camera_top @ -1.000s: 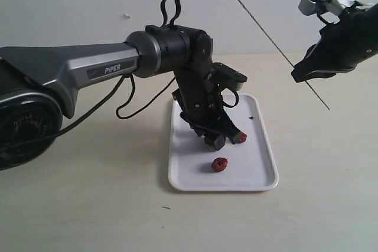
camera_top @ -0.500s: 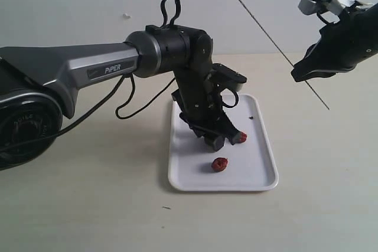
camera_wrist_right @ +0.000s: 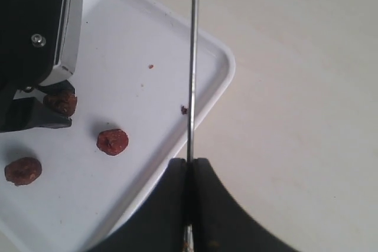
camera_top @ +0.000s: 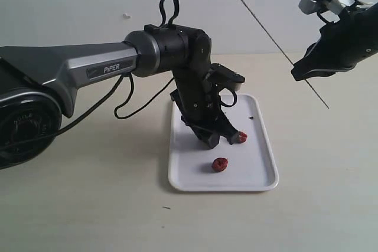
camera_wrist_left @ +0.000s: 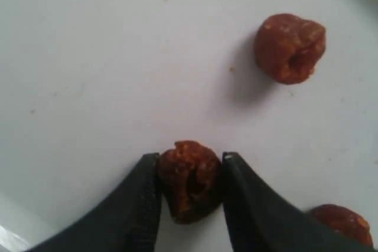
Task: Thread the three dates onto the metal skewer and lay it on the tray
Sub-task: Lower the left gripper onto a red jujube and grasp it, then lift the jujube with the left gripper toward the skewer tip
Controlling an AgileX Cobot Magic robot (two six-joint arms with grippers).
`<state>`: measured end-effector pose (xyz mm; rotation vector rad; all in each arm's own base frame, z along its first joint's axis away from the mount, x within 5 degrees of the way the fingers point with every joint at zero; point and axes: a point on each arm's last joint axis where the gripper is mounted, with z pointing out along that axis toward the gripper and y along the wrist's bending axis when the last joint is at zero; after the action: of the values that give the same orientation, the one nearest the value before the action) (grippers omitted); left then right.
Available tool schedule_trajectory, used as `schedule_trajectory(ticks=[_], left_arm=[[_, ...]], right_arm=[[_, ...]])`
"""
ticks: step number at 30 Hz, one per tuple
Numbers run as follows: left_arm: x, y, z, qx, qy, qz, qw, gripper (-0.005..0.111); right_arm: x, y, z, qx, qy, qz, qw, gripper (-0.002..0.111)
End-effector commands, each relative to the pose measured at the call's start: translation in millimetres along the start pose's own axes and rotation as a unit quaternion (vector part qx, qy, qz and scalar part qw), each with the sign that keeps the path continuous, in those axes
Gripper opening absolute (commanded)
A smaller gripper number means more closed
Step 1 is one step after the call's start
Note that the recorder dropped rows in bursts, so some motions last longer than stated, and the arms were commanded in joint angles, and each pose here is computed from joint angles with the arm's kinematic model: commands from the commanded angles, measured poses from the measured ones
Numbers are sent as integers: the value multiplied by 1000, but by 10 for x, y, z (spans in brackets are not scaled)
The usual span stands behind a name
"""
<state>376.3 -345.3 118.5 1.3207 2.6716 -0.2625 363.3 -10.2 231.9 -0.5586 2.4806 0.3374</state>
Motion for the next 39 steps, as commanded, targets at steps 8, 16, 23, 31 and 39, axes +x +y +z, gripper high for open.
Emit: schedule_trajectory(ticks=[8,16,23,31,39], left_arm=[[4,11,-67,3,3,12,1000,21],[58,459,-653,114,-74,-22,990,25],[468,1620,-1217,272,-253,-167,913,24],[537,1723,-1234,296,-272,-199,894,22],[418,1533,-1206,312,-268,-185,893,22]], right_arm=[[-23,-37,-9,11,-10,4,1000,0],[2,-42,-3,12,3,-36,999,0],[183,6,63,-43,86,-135,986,0],[378,-60,438,-107,122,-219,962,0],[257,20,523,-147,25,-248,957,0]])
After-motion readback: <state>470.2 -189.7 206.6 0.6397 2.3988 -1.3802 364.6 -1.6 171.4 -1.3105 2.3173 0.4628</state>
